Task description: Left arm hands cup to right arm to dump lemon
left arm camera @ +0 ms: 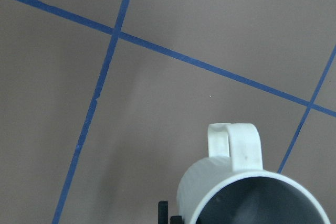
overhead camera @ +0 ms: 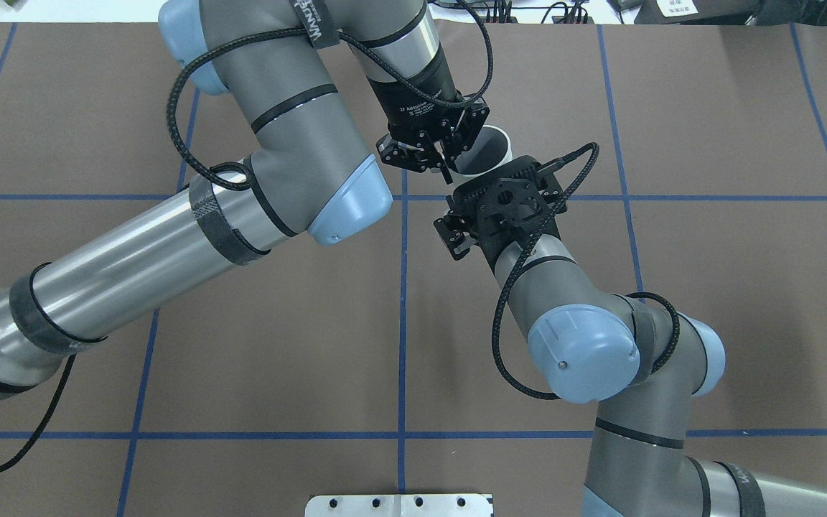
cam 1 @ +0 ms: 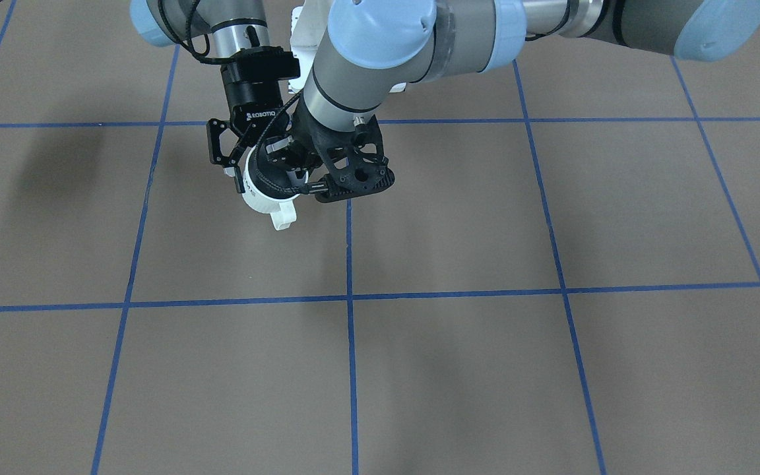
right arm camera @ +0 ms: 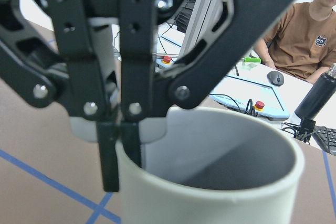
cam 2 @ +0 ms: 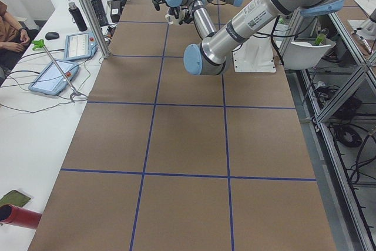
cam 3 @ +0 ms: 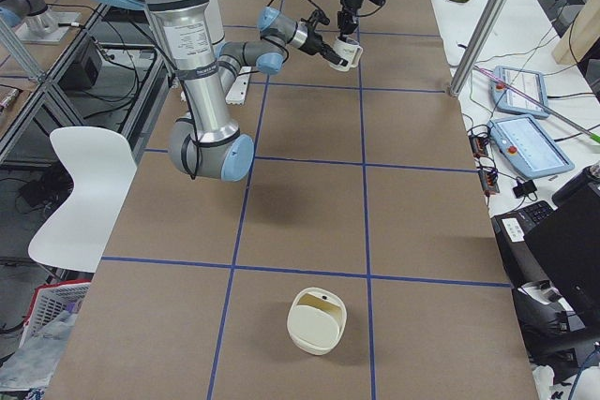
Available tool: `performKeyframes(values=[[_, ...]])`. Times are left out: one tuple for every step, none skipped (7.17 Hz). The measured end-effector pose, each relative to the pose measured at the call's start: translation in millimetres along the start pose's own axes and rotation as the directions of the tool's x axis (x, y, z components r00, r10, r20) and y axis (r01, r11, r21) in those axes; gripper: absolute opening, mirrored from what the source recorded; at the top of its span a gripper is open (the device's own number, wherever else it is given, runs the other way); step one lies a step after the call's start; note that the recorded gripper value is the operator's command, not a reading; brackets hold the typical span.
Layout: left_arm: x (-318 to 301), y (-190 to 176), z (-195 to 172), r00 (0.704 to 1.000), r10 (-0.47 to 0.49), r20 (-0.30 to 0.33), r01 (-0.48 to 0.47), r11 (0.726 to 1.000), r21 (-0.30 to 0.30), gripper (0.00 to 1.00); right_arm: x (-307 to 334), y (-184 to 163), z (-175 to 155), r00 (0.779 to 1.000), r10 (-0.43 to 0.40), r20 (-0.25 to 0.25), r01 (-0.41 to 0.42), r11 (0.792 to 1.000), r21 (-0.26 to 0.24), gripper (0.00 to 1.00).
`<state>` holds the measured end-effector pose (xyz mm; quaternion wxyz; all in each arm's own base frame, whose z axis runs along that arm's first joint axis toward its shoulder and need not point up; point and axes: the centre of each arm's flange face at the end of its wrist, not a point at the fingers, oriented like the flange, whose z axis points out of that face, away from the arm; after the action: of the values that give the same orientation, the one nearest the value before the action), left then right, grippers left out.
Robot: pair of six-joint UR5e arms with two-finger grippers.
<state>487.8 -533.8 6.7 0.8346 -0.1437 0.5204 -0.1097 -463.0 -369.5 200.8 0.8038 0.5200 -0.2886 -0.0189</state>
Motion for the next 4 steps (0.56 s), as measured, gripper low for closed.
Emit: performKeyframes(values=[[0.0,-0.1,-0.1,1.000,0.000,0.000,0.000,1.000,0.000,0.00,-0.1,-0.2,-0.4,1.000,0.001,0.001,-0.001,1.000,0.000,1.00],[-0.1,-0.5,-0.4,1.000,0.000,0.000,0.000,1.000,0.001,0.00,-0.3,-0.1,-0.6,1.000,0.001,0.001,-0.001,1.000,0.000,1.00],[-0.4,-2.3,-2.2,1.000,-0.002,-0.001,0.002,1.000,0.004,0.00,-0.4,0.2,-0.8,1.000,0.001,0.002,-0.001,1.000,0.000,1.00],[-1.1,-6.8,-5.5,1.000,-0.006,-0.002,0.006,1.000,0.011,0.00,0.0,0.8,-0.8,1.000,0.000,0.001,0.000,1.000,-0.001,1.00]])
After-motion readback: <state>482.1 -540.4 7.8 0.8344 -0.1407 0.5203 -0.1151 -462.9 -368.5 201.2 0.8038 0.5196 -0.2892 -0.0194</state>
